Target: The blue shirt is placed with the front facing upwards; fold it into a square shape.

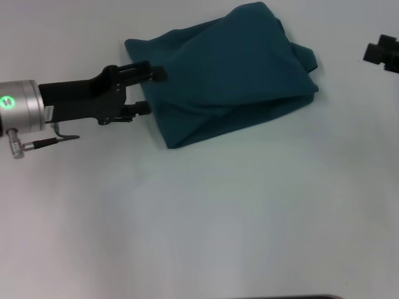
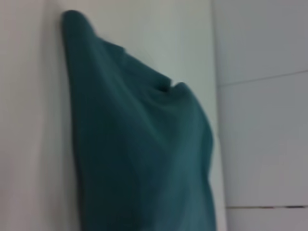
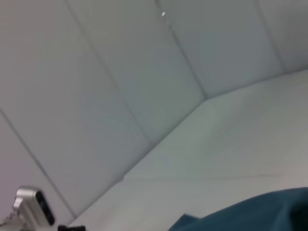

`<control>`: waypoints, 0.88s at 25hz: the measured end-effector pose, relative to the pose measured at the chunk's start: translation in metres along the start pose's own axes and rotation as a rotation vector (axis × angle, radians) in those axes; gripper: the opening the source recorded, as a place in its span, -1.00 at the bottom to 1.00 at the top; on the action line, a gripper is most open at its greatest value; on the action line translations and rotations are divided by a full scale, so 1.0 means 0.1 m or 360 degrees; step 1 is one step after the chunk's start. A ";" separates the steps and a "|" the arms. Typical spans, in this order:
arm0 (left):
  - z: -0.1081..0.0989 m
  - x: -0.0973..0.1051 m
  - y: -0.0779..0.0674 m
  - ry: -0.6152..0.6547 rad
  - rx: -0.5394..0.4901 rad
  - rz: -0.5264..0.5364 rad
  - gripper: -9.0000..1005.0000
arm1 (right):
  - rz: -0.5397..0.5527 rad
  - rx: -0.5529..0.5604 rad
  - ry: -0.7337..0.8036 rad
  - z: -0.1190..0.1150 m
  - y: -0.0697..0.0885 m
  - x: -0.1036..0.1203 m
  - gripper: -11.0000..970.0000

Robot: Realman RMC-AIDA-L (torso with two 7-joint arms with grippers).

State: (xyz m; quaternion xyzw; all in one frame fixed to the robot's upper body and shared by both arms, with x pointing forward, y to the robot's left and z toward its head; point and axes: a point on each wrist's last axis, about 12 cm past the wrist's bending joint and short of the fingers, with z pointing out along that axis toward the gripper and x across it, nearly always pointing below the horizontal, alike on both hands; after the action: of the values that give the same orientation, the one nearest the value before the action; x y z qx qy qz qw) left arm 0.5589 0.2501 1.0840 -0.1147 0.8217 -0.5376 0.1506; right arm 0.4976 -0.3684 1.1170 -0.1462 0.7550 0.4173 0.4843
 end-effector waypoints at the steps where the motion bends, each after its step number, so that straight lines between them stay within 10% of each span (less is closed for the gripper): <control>1: 0.03 -0.01 0.01 -0.0010 -0.0027 -0.0010 0.87 | 0.0002 0.0010 -0.0011 -0.02 -0.01 0.00 0.86; 22: 0.38 -0.08 0.14 -0.0169 -0.0248 -0.0051 0.86 | 0.0001 0.0003 -0.0030 -0.03 0.00 0.03 0.86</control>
State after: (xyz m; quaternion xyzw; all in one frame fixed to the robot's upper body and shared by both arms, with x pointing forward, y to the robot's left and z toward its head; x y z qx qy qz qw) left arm 0.5804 0.2260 1.0582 -0.1674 0.8499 -0.4677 0.1758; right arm 0.4941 -0.3705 1.1155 -0.1415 0.7508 0.4180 0.4914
